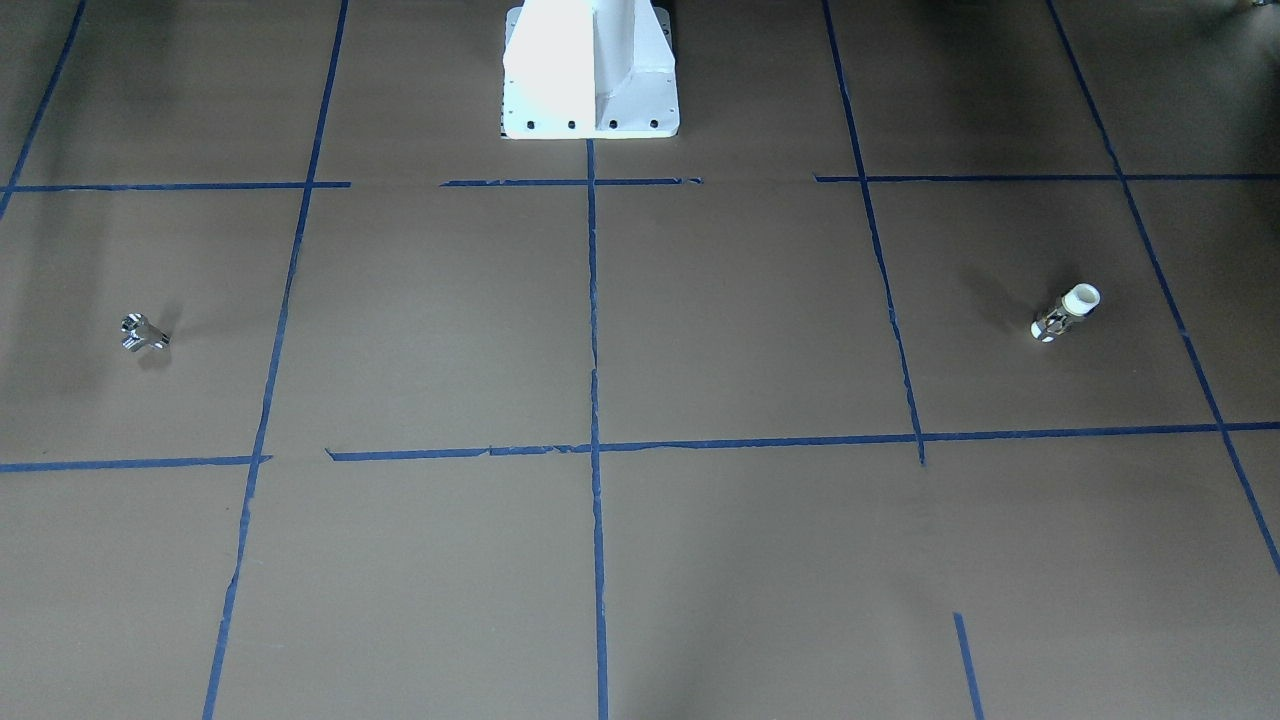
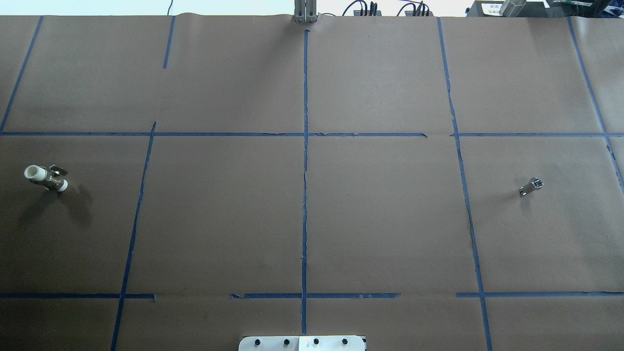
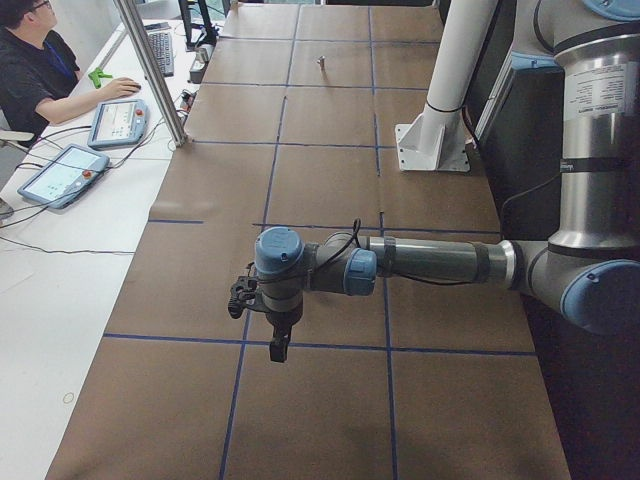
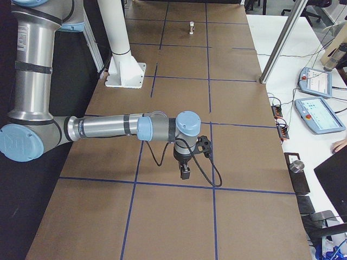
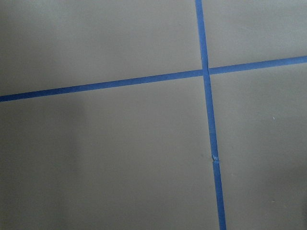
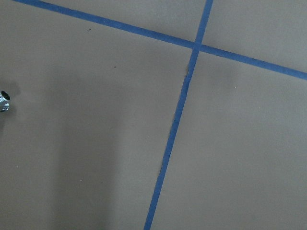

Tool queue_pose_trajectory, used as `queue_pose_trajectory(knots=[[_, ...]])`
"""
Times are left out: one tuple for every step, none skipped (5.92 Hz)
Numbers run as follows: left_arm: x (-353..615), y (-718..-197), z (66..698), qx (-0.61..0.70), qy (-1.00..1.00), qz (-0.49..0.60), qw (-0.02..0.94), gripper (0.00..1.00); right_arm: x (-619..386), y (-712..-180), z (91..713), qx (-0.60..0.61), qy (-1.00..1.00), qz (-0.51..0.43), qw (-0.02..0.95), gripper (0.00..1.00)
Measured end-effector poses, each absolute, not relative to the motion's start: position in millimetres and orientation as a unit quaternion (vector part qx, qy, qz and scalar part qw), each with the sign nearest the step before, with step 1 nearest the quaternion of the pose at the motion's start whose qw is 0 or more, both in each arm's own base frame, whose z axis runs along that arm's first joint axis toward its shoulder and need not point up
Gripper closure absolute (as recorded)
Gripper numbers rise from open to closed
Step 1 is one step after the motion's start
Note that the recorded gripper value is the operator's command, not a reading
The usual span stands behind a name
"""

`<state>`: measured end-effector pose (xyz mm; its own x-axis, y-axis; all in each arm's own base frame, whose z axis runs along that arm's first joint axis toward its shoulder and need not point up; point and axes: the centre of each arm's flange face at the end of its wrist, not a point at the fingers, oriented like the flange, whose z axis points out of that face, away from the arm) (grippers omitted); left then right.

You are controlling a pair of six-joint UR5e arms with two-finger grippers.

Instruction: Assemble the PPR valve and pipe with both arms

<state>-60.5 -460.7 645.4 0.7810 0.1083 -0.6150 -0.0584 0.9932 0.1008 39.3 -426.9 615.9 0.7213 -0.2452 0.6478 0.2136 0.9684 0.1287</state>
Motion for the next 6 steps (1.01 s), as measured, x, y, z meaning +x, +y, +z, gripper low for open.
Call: queue_pose_trajectory(knots=[[-58.6, -458.3, 647.3, 0.034, 0.338, 0.043, 0.94, 0.0, 39.4, -424.0, 618.6, 0.02, -0.353, -0.123, 0.927, 0.0], [-56.6, -454.0, 650.9, 0.029, 0.35, 0.042, 0.935, 0.0, 39.3, -422.5, 619.5, 0.019, -0.354, -0.122, 0.927, 0.0], [-56.2, -450.6, 652.7, 0.03, 0.352, 0.045, 0.934, 0.0, 39.2, -422.5, 618.3, 0.02, -0.354, -0.122, 0.927, 0.0], [-55.6, -449.5, 652.1, 0.037, 0.352, 0.054, 0.934, 0.0, 39.1, -422.8, 616.6, 0.021, -0.355, -0.123, 0.927, 0.0], [-55.0, -457.8, 642.6, 0.051, 0.349, 0.064, 0.934, 0.0, 39.0, -423.0, 615.4, 0.023, -0.355, -0.123, 0.926, 0.0], [-54.1, -475.0, 627.9, 0.066, 0.346, 0.068, 0.933, 0.0, 38.9, -423.2, 613.3, 0.025, -0.355, -0.124, 0.926, 0.0]])
